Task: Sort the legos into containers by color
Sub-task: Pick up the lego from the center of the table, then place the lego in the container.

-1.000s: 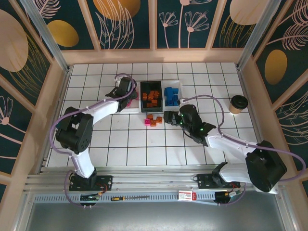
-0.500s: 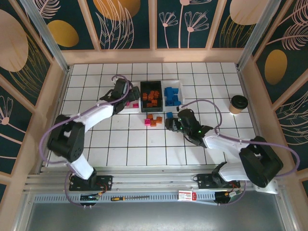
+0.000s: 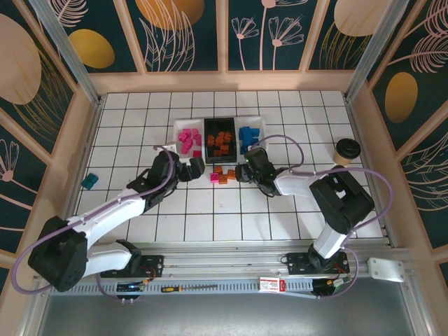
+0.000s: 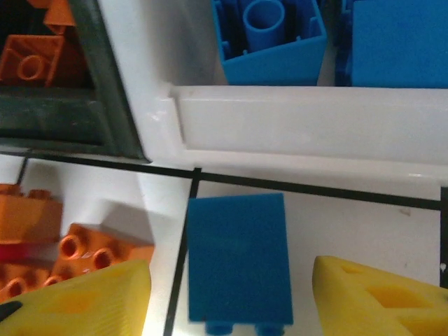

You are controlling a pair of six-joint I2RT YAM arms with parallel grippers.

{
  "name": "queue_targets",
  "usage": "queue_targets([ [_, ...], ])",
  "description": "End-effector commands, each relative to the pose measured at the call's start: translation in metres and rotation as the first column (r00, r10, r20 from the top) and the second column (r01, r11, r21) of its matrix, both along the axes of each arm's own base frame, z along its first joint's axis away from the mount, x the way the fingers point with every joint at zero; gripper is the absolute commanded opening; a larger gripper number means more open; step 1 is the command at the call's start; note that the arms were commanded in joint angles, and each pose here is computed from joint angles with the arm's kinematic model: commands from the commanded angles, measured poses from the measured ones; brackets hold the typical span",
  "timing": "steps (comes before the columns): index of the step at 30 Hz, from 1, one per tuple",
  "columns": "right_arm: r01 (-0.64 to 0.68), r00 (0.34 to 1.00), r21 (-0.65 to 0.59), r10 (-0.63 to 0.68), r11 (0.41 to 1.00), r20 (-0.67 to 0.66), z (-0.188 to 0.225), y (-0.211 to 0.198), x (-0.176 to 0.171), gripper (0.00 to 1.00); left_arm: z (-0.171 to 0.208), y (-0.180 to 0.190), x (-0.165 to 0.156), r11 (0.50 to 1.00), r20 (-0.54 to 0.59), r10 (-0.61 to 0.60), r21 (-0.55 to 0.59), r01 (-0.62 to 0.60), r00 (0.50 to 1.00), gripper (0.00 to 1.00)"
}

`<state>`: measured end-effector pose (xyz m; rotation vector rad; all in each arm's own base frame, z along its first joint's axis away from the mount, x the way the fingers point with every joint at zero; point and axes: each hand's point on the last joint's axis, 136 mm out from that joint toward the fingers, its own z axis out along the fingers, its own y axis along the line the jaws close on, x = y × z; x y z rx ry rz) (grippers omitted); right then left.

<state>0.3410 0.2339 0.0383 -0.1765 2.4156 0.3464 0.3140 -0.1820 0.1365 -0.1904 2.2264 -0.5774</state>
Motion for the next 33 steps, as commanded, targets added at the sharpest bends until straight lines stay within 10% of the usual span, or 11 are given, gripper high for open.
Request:
queue_targets([
  [1, 0.025, 0.999, -0.036, -0.024, 0.999, 0.038, 0.003, -0.005, 0.018, 0.6, 0.008, 0.0, -0.009, 0.998, 0.019, 0.001, -0.071, 0.0, 1.0, 0.99],
  [10, -0.053, 0.999, 0.012, 0.053, 0.999, 0.012, 0.001, 0.006, 0.003, 0.23, -0.014, 0.011, -0.02, 0.999, -0.02, 0.015, -0.035, -0.015, 1.0, 0.99],
  [20, -0.149, 0.983, 0.17, 0.127, 0.974, 0.137, 0.08, 0.004, -0.047, 0.14, -0.043, 0.01, -0.023, 1.0, -0.078, 0.006, -0.001, -0.006, 0.997, 0.99],
  [33, -0.025, 0.968, 0.147, -0.013, 0.989, 0.249, 0.122, 0.006, 0.071, 0.14, -0.046, 0.008, -0.029, 0.999, -0.088, -0.006, -0.037, 0.003, 0.996, 0.99],
])
